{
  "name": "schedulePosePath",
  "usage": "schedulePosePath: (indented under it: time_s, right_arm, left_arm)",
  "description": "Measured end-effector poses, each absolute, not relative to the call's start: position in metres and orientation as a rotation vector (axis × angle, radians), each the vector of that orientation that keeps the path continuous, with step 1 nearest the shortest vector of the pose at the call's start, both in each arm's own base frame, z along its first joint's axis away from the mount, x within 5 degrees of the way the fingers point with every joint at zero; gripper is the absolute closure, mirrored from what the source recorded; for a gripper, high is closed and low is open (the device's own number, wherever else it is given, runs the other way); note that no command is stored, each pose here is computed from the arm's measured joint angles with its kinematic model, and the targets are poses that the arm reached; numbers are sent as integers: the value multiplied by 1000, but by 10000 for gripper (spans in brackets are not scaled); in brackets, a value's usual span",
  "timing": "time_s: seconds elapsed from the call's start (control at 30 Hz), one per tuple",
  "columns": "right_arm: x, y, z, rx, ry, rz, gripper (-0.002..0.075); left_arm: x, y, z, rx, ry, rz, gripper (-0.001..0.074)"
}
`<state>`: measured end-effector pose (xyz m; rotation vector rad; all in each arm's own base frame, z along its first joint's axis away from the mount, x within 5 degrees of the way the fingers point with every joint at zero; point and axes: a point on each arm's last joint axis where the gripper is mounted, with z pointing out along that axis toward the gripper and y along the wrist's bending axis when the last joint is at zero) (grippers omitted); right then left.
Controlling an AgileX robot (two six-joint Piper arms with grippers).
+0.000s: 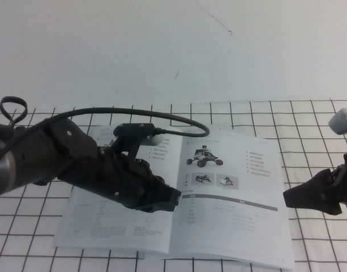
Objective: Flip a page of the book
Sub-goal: Open the closed book
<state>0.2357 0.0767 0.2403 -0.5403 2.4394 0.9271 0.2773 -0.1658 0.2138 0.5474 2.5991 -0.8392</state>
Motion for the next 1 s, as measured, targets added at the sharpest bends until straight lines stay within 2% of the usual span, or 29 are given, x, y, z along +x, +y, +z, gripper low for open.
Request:
schedulePosePath:
  time_s: [0.13,0.43,0.63,1.0]
  right_arm:
    - [248,75,220,-501,2495,898,301]
    - [271,73,182,-421,2546,870,293]
    - [281,76,163,-384,2537,905,293]
    - [289,73,131,-340,2602,861,293]
  left_arm:
    - [289,-170,192,539,2658,-816,737]
    - [300,-169,155,476,2787,-714,737]
    - [303,-169,148,456,2815,-718,737]
    - [303,-169,147,445,2819,-725,737]
